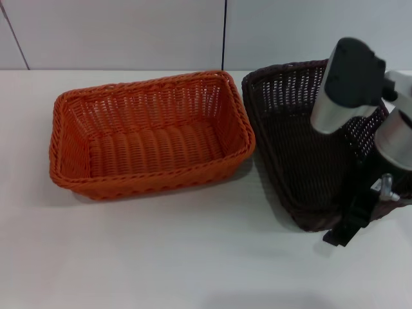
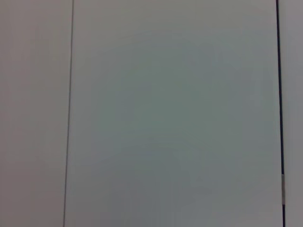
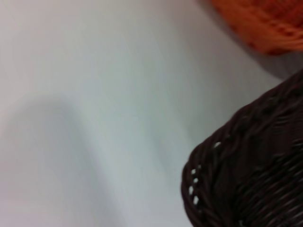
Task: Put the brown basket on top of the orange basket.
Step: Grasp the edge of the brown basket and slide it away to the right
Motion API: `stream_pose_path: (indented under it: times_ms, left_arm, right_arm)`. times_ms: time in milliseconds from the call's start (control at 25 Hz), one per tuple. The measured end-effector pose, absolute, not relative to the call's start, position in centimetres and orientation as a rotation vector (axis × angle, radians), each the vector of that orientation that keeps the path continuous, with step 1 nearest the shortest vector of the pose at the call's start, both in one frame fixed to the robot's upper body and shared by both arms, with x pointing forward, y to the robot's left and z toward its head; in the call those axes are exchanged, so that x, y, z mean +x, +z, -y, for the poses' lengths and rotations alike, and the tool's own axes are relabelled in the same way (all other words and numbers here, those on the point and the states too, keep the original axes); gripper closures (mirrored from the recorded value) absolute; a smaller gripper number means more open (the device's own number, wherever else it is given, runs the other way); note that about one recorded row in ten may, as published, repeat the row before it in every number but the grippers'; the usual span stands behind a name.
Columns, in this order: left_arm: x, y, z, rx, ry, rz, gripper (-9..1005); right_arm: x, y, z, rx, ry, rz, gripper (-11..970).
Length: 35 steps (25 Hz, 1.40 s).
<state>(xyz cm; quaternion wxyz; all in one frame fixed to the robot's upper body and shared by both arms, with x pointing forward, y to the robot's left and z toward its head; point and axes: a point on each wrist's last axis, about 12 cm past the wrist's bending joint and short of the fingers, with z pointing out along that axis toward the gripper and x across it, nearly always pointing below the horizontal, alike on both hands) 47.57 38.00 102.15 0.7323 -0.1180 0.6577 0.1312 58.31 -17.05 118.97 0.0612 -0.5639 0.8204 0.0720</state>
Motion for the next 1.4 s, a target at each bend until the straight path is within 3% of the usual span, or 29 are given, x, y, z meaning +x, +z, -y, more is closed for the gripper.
stream_pose_path:
  times_ms: [280,480,720,1400]
  left_arm:
    - [47.6,102.2,-38.3,-0.272,0.297,-1.446,207]
    - [47.6,102.2,-38.4,-0.271,0.3,-1.447,207]
    - [47.6,102.2,-38.5,-0.269,0.302,-1.452,208]
    - [47.5,102.1,-38.6,-0.27,0.306,-1.458,206]
  right_arm:
    - [58.6,117.7,16.8,-1.696,0.186,-2.499,130]
    - [59.1,117.5,16.9,-1.645,0.141,-2.522,219]
    - [59.2,117.6,16.8,-1.645,0.121,-2.511,451]
    - [57.9,120.4,15.9,-1.654,0.051,-2.377,721]
